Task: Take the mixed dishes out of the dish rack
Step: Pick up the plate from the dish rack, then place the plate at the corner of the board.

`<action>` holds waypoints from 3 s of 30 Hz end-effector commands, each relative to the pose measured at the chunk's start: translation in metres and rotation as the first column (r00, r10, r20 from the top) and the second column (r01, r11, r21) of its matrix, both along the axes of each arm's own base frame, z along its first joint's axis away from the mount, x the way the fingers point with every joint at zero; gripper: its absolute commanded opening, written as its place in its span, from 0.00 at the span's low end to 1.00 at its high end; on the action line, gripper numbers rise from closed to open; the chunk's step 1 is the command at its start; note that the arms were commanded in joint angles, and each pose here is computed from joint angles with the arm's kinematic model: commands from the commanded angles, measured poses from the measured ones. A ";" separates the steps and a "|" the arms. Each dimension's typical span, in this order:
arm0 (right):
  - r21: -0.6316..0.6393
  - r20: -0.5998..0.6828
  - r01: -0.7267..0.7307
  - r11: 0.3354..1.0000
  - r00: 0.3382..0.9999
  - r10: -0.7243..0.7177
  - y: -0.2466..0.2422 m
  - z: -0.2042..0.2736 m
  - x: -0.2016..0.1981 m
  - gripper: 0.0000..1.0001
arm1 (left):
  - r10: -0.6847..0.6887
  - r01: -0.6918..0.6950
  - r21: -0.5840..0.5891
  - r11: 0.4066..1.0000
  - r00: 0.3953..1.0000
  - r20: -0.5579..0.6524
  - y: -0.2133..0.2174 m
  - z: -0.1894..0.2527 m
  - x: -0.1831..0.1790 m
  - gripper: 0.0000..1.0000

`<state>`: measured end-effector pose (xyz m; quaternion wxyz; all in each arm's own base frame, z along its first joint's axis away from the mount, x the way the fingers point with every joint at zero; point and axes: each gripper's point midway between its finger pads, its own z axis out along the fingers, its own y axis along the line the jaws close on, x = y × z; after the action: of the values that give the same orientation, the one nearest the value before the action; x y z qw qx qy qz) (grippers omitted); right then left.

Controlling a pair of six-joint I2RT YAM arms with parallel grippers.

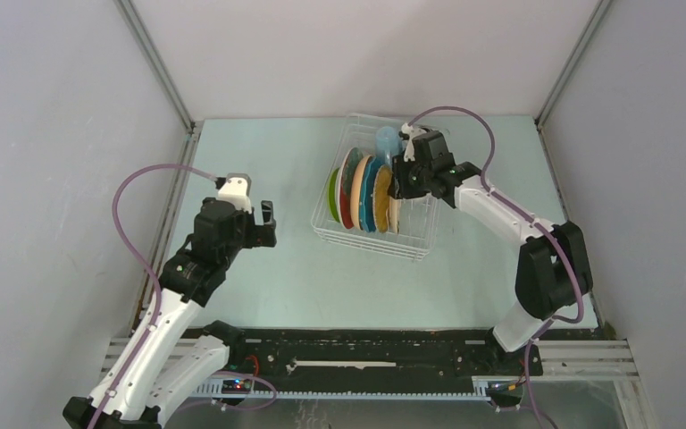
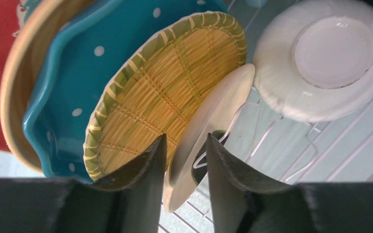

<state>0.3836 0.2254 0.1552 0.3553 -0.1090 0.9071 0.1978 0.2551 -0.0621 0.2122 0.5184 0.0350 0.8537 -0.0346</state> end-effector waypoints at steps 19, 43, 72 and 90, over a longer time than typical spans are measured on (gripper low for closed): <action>0.314 0.080 -0.096 0.945 0.994 0.074 -0.013 0.091 -0.015 0.00 | -0.011 0.011 -0.015 1.000 0.999 0.036 -0.001 0.005 0.002 1.00; 0.366 0.471 -0.416 0.832 0.854 0.220 -0.120 0.165 -0.048 0.00 | -0.006 0.008 -0.030 1.000 0.999 0.042 0.000 0.008 0.002 1.00; -0.731 0.428 0.278 0.623 0.898 0.100 -0.319 0.018 0.213 0.00 | 0.012 -0.009 -0.035 0.999 0.997 0.070 0.005 0.013 -0.001 1.00; -0.777 0.262 0.149 0.612 0.960 0.099 -0.309 -0.080 0.231 0.15 | 0.046 -0.044 -0.029 0.999 0.997 0.055 0.014 0.009 0.003 1.00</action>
<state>0.6018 -0.0844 0.0565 0.3784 -0.2736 0.8534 -0.2315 0.2545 -0.0503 0.2178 0.5302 0.0141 0.8471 -0.0343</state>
